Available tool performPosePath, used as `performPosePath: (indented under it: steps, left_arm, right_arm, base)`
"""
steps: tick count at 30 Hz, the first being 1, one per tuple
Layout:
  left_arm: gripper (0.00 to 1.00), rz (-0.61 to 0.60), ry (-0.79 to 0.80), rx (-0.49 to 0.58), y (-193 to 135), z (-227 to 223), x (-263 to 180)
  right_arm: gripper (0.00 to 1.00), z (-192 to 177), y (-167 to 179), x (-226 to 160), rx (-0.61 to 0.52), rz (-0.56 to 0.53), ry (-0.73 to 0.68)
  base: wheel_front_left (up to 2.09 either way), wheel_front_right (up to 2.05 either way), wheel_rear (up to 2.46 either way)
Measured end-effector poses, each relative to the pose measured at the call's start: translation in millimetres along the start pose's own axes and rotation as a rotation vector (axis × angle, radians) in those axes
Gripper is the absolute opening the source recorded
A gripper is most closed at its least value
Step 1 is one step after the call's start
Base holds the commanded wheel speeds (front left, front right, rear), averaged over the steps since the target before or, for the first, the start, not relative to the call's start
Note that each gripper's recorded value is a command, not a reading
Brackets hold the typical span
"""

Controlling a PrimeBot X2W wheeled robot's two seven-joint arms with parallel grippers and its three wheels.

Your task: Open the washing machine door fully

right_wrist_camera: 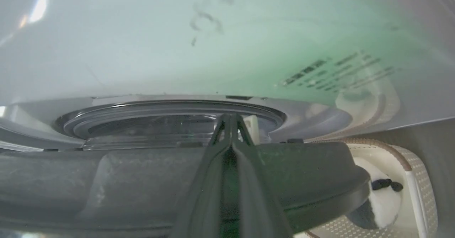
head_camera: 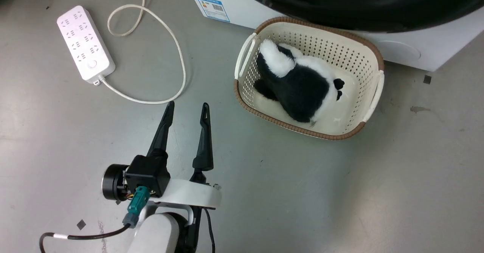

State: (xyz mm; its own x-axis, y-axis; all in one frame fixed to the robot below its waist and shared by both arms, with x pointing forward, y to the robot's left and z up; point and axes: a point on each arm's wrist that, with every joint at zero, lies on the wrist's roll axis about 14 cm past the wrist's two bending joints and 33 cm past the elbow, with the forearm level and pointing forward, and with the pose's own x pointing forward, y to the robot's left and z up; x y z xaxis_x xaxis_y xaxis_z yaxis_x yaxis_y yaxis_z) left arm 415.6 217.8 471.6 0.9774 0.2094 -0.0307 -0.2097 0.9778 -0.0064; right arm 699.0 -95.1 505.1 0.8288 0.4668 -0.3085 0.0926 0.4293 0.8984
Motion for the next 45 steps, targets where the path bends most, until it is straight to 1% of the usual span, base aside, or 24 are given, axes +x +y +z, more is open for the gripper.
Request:
performPosePath:
  steps: [8, 12, 16, 18, 25, 36, 45]
  left_arm:
    - [1.0, 0.005, -0.052, -0.011, 1, 16, -4]
    - [1.0, -0.004, -0.079, -0.02, 0, 26, -14]
    - [1.0, -0.01, -0.102, -0.023, 1, 35, -25]
    - [1.0, -0.007, -0.11, -0.023, 3, 38, -30]
    - [1.0, -0.02, -0.142, -0.04, 3, 49, -47]
    - [1.0, -0.018, -0.16, -0.051, 9, 54, -67]
    - [1.0, -0.036, -0.128, -0.058, 7, 43, -78]
  right_arm:
    - [0.0, -19, 0, -19, 0.066, 0.005, 0.095]
    - [0.0, -45, 10, -40, 0.124, 0.049, 0.176]
    - [0.0, -74, 12, -61, 0.111, 0.051, 0.251]
    - [0.0, -82, 12, -73, 0.099, 0.052, 0.279]
    - [0.0, -122, 25, -100, 0.103, 0.105, 0.393]
    - [0.0, -200, 37, -127, 0.123, 0.197, 0.589]
    - [0.0, -296, 38, -164, 0.131, 0.291, 0.765]
  base:
    - [0.0, 0.0, 0.0]
    - [0.0, 0.0, 0.0]
    - [0.0, 0.0, 0.0]
    - [0.0, 0.0, 0.0]
    - [0.0, 0.0, 0.0]
    - [0.0, 0.0, 0.0]
    - [0.0, 0.0, 0.0]
